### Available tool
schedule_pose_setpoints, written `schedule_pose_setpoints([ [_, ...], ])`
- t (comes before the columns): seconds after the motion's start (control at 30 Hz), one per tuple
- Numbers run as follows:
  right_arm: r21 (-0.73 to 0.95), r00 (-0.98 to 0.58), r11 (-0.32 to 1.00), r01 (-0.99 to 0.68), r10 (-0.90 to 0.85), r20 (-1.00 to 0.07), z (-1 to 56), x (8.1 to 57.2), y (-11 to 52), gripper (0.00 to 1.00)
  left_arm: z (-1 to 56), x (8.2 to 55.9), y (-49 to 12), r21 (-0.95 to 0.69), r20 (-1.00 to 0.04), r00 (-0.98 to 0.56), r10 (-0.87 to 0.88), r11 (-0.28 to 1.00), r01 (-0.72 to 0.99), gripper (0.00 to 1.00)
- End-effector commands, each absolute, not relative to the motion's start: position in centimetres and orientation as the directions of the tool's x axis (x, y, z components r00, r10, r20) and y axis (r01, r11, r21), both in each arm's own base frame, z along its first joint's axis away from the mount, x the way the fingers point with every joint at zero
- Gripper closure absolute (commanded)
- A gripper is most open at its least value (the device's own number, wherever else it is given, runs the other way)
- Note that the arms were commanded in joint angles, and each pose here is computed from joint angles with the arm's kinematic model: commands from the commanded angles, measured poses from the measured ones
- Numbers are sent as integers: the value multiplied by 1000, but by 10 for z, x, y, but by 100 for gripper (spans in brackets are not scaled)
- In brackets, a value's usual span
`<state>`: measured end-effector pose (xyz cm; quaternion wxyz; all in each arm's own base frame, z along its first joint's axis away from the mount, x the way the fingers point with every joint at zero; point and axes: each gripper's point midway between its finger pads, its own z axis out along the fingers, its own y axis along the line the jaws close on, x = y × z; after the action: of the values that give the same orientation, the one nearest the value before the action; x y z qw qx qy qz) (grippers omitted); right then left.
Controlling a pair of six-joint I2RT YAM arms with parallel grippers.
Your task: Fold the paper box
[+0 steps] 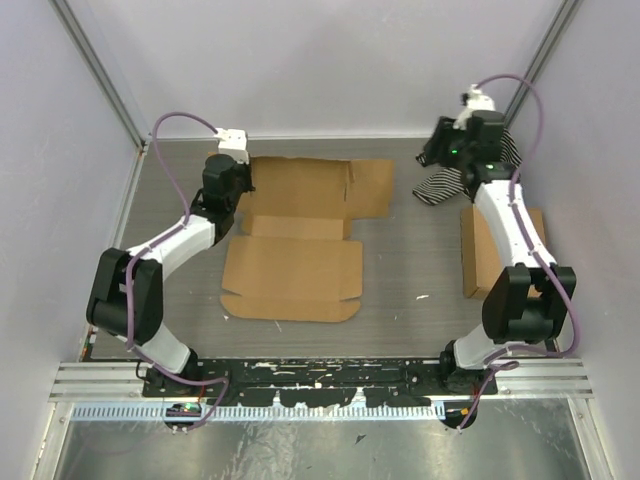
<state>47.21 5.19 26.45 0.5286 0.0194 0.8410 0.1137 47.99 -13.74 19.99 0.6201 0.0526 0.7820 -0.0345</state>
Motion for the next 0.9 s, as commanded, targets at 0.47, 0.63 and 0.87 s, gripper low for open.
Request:
schedule_pose_setpoints([
  [0.47,409,-632,818,-405,73,-772,145,491,92,51,178,476,-120,-120,-990,62,-126,989,82,100],
  [0.63,363,-622,796,-485,-21,-783,143,479,122,50,160,477,-118,-125,-992,23,-127,990,65,100],
  [0.87,336,-580,744,-577,-84,-811,149,464,149,49,157,485,-117,-72,-996,-61,-70,996,43,100],
])
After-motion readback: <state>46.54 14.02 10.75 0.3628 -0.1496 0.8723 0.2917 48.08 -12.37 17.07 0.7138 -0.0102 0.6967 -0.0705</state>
